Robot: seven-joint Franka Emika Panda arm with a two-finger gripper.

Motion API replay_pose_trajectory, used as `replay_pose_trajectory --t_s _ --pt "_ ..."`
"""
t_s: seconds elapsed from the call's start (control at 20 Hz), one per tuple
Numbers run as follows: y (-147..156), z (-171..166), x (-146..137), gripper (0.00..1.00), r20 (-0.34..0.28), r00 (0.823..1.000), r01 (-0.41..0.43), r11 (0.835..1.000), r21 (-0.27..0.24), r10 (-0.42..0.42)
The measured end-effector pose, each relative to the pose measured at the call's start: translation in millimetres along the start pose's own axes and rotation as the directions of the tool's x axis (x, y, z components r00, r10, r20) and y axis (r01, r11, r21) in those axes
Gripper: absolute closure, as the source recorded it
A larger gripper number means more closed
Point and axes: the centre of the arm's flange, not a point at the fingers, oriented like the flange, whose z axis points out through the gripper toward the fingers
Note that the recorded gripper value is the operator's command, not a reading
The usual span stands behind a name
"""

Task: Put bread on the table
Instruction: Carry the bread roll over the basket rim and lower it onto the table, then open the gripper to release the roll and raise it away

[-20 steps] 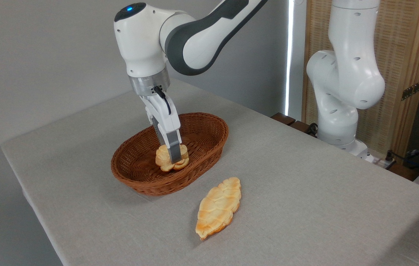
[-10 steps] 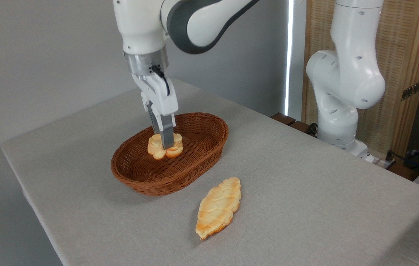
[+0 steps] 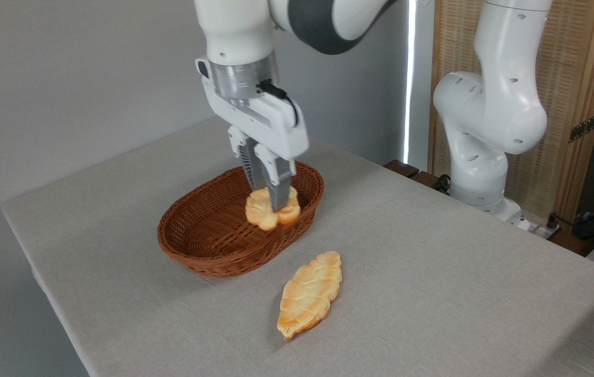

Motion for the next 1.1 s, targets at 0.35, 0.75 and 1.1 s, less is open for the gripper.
replay_pose_trajectory --t_s 0.35,0.75,1.1 --pt "-33 18 -46 0.22 0.133 0.989 -0.061 0.996 -0.065 0.069" --pt "-36 43 -48 0.0 0.178 0.978 -0.091 0.991 -0.101 0.107" --pt "-36 44 -49 0.0 0.181 0.976 -0.103 0.989 -0.103 0.12"
